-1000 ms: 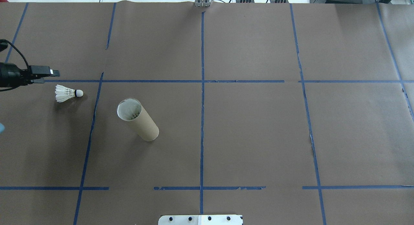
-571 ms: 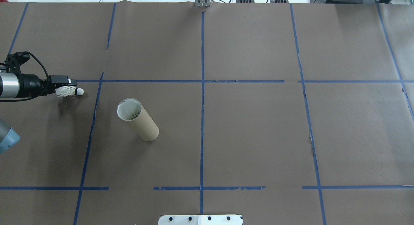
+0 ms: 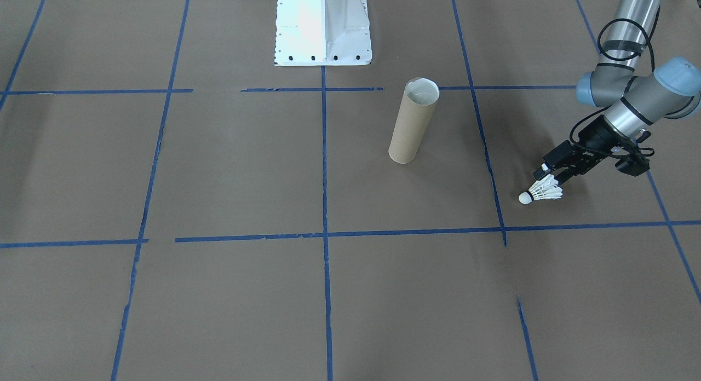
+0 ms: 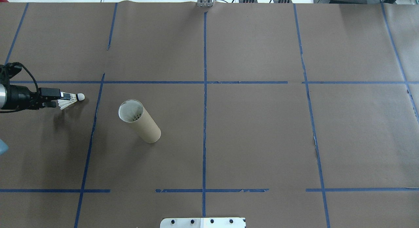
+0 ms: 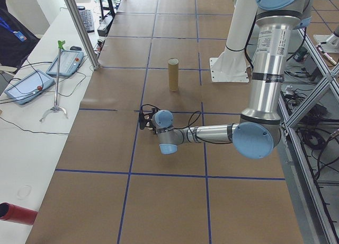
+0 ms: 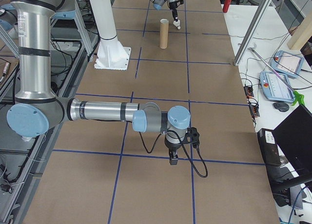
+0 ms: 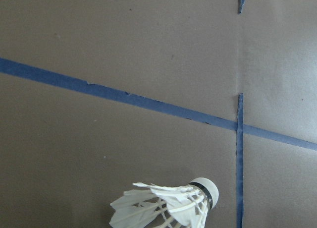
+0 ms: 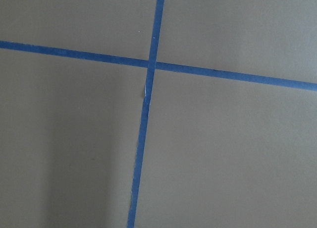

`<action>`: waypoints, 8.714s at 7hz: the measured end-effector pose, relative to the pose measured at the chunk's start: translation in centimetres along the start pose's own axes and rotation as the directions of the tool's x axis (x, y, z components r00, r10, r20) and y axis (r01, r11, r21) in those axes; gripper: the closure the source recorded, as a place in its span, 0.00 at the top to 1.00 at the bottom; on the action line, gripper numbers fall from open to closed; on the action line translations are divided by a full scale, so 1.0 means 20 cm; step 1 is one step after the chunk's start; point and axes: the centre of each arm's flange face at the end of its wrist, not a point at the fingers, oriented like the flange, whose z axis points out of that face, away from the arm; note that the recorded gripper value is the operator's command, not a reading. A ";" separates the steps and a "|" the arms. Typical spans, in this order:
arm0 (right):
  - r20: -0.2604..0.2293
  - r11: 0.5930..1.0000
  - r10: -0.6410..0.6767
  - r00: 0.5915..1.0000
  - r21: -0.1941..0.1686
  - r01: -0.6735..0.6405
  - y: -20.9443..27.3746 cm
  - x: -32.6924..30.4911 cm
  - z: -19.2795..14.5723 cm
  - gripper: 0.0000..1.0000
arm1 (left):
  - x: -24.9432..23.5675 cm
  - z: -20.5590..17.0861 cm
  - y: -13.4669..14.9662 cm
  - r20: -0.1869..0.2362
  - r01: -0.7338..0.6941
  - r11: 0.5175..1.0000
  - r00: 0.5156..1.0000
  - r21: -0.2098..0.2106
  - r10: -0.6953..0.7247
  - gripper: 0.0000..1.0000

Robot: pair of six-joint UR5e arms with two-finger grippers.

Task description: Collect badminton balls into bucket

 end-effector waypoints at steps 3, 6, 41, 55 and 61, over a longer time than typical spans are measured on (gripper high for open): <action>0.000 1.000 0.000 1.000 0.000 0.000 0.00 0.00 0.00 1.00 | 0.07 0.01 -0.01 -0.022 0.038 0.999 0.999 -0.001 -0.038 0.55; 0.000 1.000 0.000 1.000 0.000 0.000 0.00 0.00 0.00 1.00 | 0.08 -0.03 -0.05 -0.026 0.055 0.998 0.998 0.018 -0.055 0.22; 0.000 1.000 0.000 1.000 0.000 0.000 0.00 0.00 0.00 1.00 | 2.76 -0.08 0.47 0.798 0.138 0.990 0.594 0.027 -0.105 0.54; 0.000 1.000 0.000 1.000 0.000 0.000 0.00 0.00 0.00 1.00 | 0.96 -1.16 -0.84 0.533 -0.368 0.882 0.703 -0.293 0.471 1.00; 0.000 1.000 0.000 1.000 0.000 0.000 0.00 0.00 0.00 1.00 | -0.40 -1.36 -0.69 0.464 -0.162 0.932 0.831 -0.324 0.306 1.00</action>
